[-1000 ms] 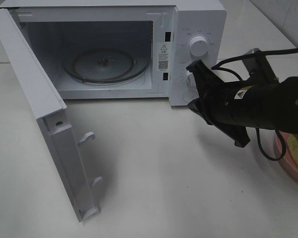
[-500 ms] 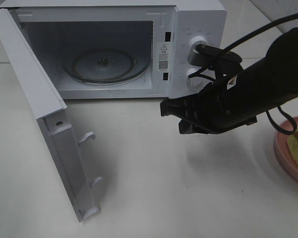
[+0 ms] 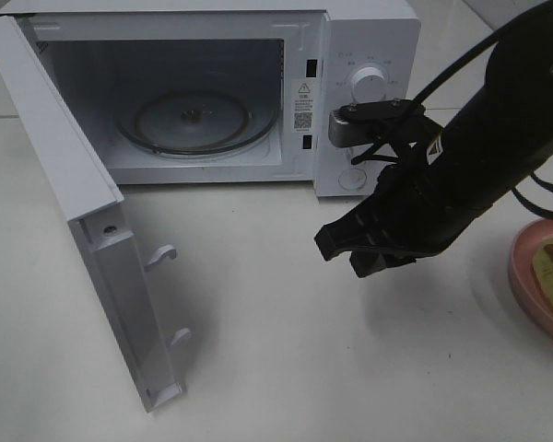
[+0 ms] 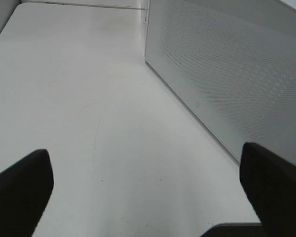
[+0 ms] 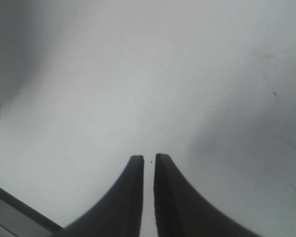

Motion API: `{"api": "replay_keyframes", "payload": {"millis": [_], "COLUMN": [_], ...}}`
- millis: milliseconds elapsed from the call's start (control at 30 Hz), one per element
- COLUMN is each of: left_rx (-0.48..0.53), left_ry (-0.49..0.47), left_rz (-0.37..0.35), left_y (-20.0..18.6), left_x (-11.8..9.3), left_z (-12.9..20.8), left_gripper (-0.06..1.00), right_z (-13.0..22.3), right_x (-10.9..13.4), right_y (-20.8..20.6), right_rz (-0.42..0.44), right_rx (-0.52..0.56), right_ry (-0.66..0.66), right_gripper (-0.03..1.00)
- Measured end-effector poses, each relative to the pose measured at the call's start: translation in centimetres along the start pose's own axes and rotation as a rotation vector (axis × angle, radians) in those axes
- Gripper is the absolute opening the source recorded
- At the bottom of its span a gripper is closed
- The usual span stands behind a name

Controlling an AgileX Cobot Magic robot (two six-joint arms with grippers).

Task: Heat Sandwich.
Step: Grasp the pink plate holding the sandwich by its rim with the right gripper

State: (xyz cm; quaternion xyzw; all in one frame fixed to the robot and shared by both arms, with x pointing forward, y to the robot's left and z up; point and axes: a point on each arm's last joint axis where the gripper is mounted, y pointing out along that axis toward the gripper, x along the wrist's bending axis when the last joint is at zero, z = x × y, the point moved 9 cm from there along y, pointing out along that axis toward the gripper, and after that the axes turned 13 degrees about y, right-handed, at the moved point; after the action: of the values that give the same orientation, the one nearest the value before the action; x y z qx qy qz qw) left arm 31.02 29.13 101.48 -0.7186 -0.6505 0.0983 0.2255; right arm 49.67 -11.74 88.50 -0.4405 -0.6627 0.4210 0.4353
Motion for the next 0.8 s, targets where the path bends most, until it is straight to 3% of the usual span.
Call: {"api": "replay_keyframes", "payload": {"millis": [133,167,200,267,300,333,400,533,600,800], "left_rx": [0.000,0.000,0.000,0.000,0.000,0.000,0.000,0.000,0.000,0.000], "left_ry": [0.000,0.000,0.000,0.000,0.000,0.000,0.000,0.000,0.000,0.000], "left_rz": [0.000,0.000,0.000,0.000,0.000,0.000,0.000,0.000,0.000,0.000], "left_y": [0.0,0.0,0.0,0.0,0.0,0.0,0.0,0.0,0.0,0.0], "left_x": [0.0,0.0,0.0,0.0,0.0,0.0,0.0,0.0,0.0,0.0], "left_z": [0.0,0.0,0.0,0.0,0.0,0.0,0.0,0.0,0.0,0.0], "left_gripper": [0.96,0.96,0.96,0.96,0.96,0.96,0.96,0.96,0.96,0.96], "right_z": [-0.4,-0.4,-0.8,-1.0,-1.0,-1.1,-1.0,-0.5,-0.2,-0.4], "right_x": [-0.3,-0.3,-0.4,-0.6,-0.6,-1.0,-1.6,-3.9,-5.9,-9.0], "right_y": [-0.9,-0.9,-1.3,-1.5,-1.5,-1.6,-1.7,-2.0,-2.4,-3.0], "right_rz": [0.042,0.042,0.055,0.070,0.070,0.085,0.094,0.136,0.179,0.241], "right_rx": [0.026,0.026,0.023,0.022,0.022,0.026,0.042,0.093,0.127,0.133], "right_ry": [-0.052,-0.052,-0.069,-0.087,-0.087,-0.092,-0.083,-0.048,-0.016,0.053], "right_gripper": [0.33,0.33,0.46,0.62,0.62,0.78,0.90,0.98,0.99,0.98]}}
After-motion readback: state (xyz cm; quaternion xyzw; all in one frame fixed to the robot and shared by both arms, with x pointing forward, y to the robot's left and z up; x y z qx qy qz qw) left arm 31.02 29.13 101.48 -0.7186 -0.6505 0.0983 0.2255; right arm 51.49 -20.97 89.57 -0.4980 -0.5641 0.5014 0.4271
